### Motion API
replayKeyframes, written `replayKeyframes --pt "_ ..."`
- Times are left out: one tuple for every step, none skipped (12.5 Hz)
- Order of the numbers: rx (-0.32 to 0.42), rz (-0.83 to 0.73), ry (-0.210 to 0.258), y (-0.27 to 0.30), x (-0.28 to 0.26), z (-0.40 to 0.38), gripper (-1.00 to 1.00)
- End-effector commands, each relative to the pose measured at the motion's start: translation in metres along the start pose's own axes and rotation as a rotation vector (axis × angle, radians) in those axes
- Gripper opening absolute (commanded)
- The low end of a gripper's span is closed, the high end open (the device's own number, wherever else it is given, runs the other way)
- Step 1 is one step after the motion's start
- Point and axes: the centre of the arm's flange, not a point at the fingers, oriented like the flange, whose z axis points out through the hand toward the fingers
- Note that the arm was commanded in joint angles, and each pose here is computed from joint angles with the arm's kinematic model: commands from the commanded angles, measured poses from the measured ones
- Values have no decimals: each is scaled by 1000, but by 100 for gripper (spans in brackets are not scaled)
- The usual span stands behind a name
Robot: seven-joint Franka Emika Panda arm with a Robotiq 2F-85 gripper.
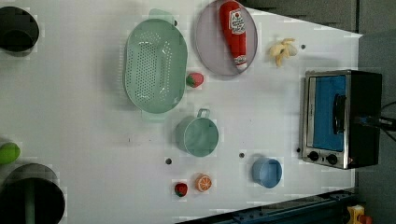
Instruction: Flap open oven.
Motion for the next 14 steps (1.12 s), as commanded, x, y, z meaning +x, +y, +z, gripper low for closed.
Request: replayKeyframes --pt "-19 -134 27 1 9 16 -65" --pt "-22 -135 13 0 10 29 -65" --pt "-23 -136 -6 -1 10 40 -65" --pt "-26 -139 -19 -3 10 50 -65" --pt "-33 -140 -18 -2 12 58 -65" --pt "-40 -141 -8 -2 13 64 -65" --pt "-45 -145 -5 -3 15 69 -65" --pt "-46 -149 -13 -5 15 74 -65" --pt "-46 -153 -21 -7 14 78 -65" --pt "-45 -160 -23 -11 15 79 -65" --pt "-45 -170 -22 -16 17 79 -65" --pt "-44 -178 -26 -21 17 80 -65" --pt "-43 -186 -27 -27 17 81 -65" --pt "-47 -212 -34 -36 17 82 -65"
